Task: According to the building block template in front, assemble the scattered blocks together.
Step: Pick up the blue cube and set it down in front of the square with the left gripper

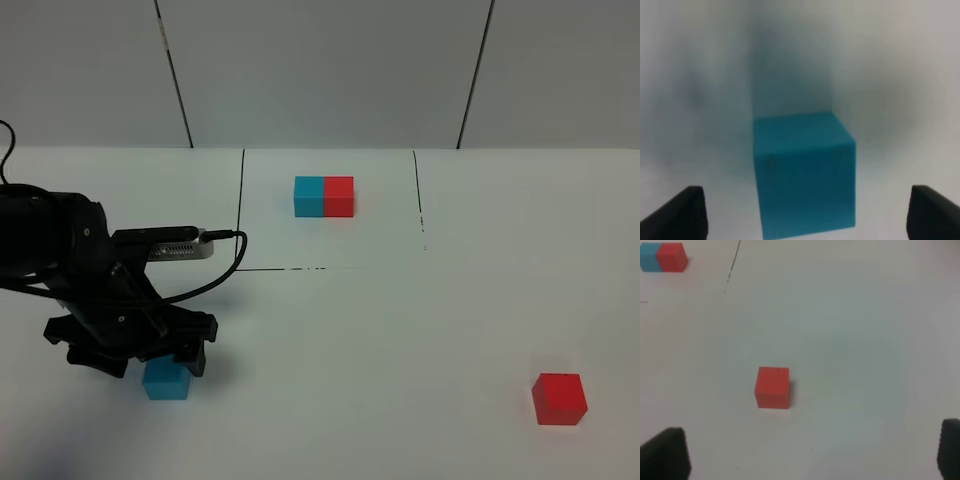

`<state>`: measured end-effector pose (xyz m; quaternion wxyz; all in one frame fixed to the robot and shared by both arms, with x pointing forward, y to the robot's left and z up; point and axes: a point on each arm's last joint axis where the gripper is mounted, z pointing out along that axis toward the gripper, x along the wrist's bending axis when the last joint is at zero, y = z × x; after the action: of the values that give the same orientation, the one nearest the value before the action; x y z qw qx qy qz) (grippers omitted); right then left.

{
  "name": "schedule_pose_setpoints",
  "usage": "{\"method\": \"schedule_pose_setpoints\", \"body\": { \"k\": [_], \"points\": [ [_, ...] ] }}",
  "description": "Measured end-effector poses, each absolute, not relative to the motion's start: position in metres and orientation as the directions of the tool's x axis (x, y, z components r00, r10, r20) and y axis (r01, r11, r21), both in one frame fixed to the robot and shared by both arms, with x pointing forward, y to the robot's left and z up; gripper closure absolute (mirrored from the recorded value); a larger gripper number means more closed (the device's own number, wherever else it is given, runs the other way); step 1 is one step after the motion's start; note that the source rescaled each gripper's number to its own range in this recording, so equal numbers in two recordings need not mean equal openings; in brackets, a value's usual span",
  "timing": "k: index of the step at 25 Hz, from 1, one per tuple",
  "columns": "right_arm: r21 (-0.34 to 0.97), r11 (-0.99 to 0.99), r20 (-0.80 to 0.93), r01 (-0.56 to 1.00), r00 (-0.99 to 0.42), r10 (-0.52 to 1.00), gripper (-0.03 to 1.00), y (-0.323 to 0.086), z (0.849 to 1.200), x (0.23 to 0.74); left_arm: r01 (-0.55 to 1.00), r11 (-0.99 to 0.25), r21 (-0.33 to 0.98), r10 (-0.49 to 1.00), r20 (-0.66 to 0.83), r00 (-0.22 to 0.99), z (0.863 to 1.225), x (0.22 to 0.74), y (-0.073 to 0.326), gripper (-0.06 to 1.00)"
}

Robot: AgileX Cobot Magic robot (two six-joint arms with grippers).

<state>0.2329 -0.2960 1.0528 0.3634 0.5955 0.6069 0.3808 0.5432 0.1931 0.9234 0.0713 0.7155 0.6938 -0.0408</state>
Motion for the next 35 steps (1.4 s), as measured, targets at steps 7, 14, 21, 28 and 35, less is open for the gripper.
{"method": "schedule_pose_setpoints", "body": {
  "k": [7, 14, 21, 28, 35],
  "points": [
    [0.895, 0.001, 0.012, 0.446, -0.027, 1.0, -0.03, -0.296, 1.053, 0.233, 0.998, -0.049, 0.046, 0.986, -0.156, 0.055, 0.918, 0.553, 0.183, 0.25],
    [0.895, 0.001, 0.012, 0.446, -0.027, 1.0, -0.03, -0.296, 1.053, 0.233, 0.997, -0.07, 0.015, 0.99, -0.118, 0.071, 0.908, 0.552, 0.182, 0.25],
    [0.895, 0.001, 0.012, 0.446, -0.027, 1.0, -0.03, -0.296, 1.053, 0.233, 0.998, -0.055, 0.027, 0.996, -0.063, 0.056, 0.907, 0.554, 0.187, 0.25],
    [0.895, 0.001, 0.012, 0.446, -0.027, 1.0, -0.03, -0.296, 1.053, 0.233, 0.999, -0.048, 0.022, 0.997, -0.064, 0.05, 0.903, 0.555, 0.186, 0.25],
    [0.895, 0.001, 0.012, 0.446, -0.027, 1.0, -0.03, -0.296, 1.053, 0.233, 0.999, -0.045, -0.02, 0.998, -0.053, 0.044, 0.889, 0.555, 0.186, 0.25]
  ]
}}
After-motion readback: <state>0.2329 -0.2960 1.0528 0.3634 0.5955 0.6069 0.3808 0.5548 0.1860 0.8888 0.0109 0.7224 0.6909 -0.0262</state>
